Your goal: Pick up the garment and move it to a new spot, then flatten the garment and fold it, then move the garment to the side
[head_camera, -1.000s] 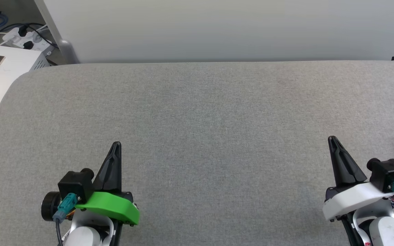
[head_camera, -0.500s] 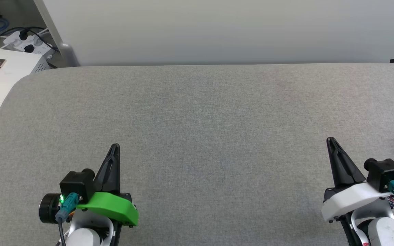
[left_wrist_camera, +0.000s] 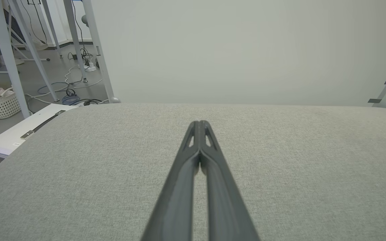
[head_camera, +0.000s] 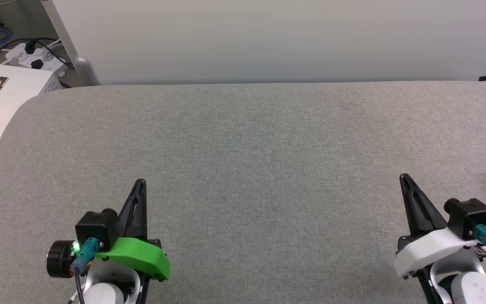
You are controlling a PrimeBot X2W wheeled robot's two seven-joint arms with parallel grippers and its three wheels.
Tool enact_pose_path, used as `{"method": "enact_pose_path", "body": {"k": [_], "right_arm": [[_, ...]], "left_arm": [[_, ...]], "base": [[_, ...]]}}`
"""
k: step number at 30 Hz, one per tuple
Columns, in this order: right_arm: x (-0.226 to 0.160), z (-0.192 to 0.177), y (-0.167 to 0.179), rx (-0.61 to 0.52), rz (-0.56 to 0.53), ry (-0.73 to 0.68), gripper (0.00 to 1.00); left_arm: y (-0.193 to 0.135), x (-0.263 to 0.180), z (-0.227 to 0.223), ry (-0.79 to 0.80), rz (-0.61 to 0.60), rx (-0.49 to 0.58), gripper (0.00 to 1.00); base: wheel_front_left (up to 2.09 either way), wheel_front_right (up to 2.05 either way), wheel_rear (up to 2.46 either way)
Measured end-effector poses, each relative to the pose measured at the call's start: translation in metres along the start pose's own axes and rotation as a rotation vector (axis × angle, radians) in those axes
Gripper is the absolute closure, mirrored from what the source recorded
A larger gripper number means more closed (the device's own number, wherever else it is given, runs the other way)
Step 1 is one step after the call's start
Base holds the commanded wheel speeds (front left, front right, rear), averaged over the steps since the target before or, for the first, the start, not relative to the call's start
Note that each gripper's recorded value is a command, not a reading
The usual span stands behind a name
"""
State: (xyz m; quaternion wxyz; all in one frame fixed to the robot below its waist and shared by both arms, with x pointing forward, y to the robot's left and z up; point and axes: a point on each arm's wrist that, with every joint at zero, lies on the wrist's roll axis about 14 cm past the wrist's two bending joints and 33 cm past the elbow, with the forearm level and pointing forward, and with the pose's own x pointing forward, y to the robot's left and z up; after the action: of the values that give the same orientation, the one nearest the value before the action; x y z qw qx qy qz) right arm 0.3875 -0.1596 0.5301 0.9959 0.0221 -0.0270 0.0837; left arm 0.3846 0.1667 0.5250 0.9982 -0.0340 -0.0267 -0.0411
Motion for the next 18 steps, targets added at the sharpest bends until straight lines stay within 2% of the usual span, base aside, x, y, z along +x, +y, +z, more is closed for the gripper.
{"method": "enact_pose_path", "body": {"k": [18], "right_arm": [[-0.0035,0.0015,0.001,-0.033,-0.008,0.014,1.0]], "left_arm": [[0.0017,-0.0031,0.0018,0.016,0.019,0.038,1.0]], "base": [[0.0,0.0,0.0]]}}
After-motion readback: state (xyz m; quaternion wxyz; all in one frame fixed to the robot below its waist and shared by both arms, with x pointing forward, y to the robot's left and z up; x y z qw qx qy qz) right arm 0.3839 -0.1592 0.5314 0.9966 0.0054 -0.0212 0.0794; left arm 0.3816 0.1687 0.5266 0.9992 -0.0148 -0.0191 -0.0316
